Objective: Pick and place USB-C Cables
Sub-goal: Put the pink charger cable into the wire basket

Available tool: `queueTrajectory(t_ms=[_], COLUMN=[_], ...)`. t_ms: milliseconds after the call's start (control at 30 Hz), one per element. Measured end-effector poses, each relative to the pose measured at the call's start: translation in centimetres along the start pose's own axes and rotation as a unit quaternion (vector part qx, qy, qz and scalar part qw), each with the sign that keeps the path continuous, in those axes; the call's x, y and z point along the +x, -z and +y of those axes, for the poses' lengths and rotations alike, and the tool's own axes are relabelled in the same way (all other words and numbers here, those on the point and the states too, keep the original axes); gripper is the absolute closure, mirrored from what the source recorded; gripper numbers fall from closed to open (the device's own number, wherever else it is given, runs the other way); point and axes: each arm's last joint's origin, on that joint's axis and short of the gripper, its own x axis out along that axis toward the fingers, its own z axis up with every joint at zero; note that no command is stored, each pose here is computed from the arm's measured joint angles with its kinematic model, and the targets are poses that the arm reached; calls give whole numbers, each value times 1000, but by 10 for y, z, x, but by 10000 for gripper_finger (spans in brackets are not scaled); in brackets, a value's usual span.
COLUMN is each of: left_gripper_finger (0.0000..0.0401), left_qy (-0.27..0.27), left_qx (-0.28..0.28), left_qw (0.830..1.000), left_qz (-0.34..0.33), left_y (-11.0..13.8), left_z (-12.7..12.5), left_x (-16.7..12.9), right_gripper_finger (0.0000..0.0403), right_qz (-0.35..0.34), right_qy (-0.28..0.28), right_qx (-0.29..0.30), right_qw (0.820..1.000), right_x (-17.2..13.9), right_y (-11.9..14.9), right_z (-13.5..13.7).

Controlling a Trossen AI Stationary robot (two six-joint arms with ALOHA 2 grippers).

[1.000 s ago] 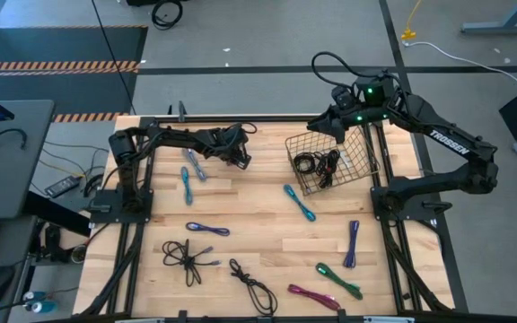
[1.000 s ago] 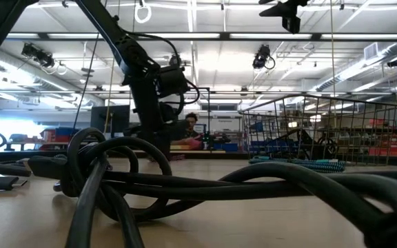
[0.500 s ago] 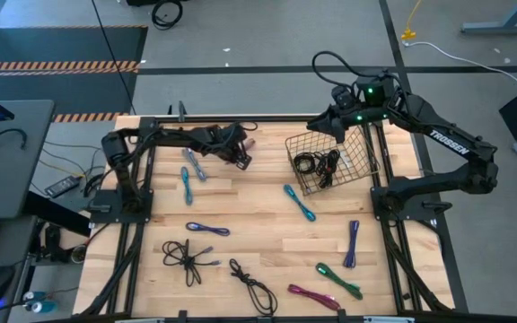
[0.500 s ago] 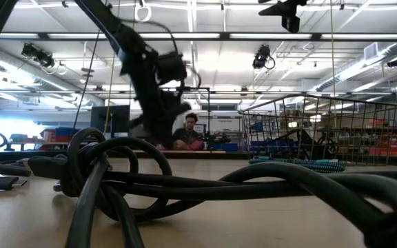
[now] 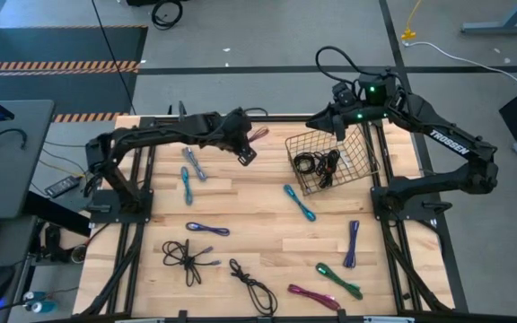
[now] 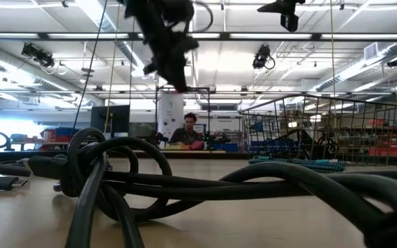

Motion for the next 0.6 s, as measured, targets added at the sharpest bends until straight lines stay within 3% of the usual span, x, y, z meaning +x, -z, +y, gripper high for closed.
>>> queueTrajectory(t_ms=[233,600], left_gripper_finger=[369,369], left_qy=[24,71], left_qx=[68,99], left_qw=[996,985], left_qz=[-53,-125], left_y=[-27,-44], left_z=[-28,-59], left_x=[-47,-88], right_gripper_finger=[275,277], right_qz=[12,-129], right_qy=[11,-69], right_qx=[19,4], right_qw=[1000,989], right_x=[-3,-38], right_y=[2,-33], right_z=[-6,-7])
